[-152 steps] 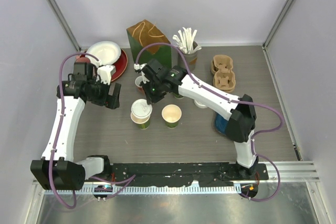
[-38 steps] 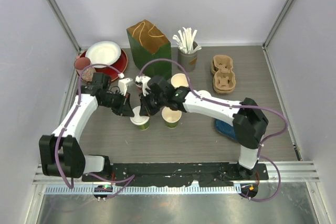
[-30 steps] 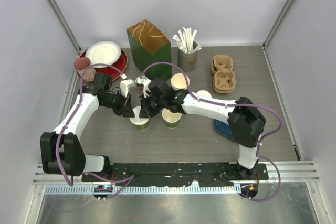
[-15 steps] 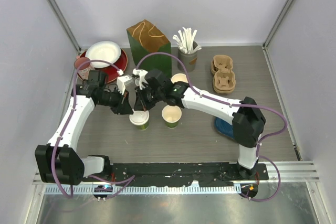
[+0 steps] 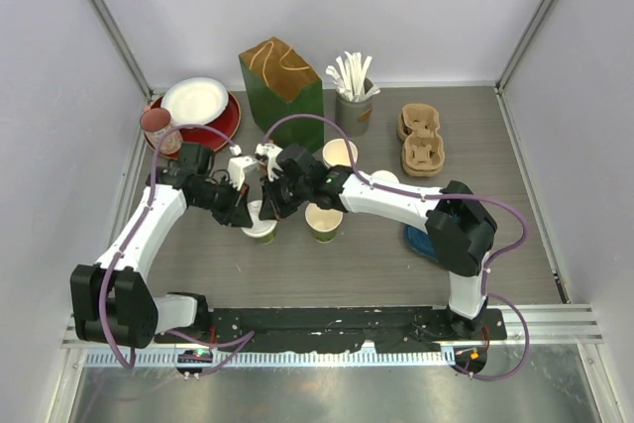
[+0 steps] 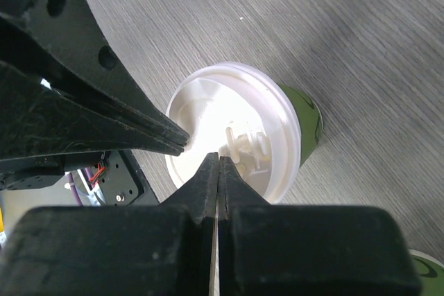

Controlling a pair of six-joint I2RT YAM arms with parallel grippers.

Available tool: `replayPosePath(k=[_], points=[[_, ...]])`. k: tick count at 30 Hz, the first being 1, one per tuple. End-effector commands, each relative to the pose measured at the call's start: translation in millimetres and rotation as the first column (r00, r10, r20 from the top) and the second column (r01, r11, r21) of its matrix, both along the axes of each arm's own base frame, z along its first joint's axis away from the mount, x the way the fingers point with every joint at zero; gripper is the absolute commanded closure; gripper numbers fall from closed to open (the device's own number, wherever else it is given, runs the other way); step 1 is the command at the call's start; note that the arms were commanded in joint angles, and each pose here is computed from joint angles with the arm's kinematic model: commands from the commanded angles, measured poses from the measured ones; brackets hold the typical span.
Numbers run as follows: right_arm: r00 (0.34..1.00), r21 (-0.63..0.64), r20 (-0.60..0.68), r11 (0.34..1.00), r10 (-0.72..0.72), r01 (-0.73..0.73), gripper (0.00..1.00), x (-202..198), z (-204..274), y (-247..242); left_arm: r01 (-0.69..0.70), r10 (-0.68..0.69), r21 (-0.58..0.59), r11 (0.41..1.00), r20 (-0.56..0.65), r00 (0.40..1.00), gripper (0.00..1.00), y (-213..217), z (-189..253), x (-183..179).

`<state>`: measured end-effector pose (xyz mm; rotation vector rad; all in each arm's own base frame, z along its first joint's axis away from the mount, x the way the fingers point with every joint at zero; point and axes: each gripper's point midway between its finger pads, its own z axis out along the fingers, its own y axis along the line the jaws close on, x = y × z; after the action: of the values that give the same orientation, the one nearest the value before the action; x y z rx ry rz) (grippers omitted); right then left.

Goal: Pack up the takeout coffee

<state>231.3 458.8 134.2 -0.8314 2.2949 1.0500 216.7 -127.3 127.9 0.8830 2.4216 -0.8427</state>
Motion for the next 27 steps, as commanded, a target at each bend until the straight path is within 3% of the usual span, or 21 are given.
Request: replayPosePath(k=[1,10,15,18,24,27], points=[[1.000,-0.003,0.015,1.000,0.018,-0.018,0.99,-6.2,22.3,-1.1,0.020,-0.017,-0.029,0.999,0.107,0.994,1.00,-5.1,35.6,13.4],[0.994,0.057,0.090,0.996,0.057,-0.062,0.99,0.4,74.1,12.4,0.005,0.000,-0.036,0.999,0.121,0.993,1.00,-3.2,49.6,16.7],[0.986,0.042,0.131,0.993,0.101,-0.108,0.99,-13.5,76.9,15.5,-0.124,0.125,-0.016,0.992,0.147,0.981,1.00,19.4,58.4,33.5],[0.986,0.028,0.110,0.992,0.122,-0.126,0.99,-22.6,59.2,17.7,-0.156,0.153,0.007,0.988,0.149,0.977,1.00,25.3,57.8,36.2],[0.995,-0.103,-0.006,0.990,0.096,-0.097,0.99,-19.8,-30.6,0.7,-0.165,0.164,0.005,0.986,0.095,0.982,1.00,24.0,42.2,33.4],[0.997,-0.101,-0.012,0.991,0.081,-0.082,0.99,-16.2,-26.7,0.4,-0.162,0.160,0.011,0.987,0.098,0.982,1.00,24.9,41.3,32.4]])
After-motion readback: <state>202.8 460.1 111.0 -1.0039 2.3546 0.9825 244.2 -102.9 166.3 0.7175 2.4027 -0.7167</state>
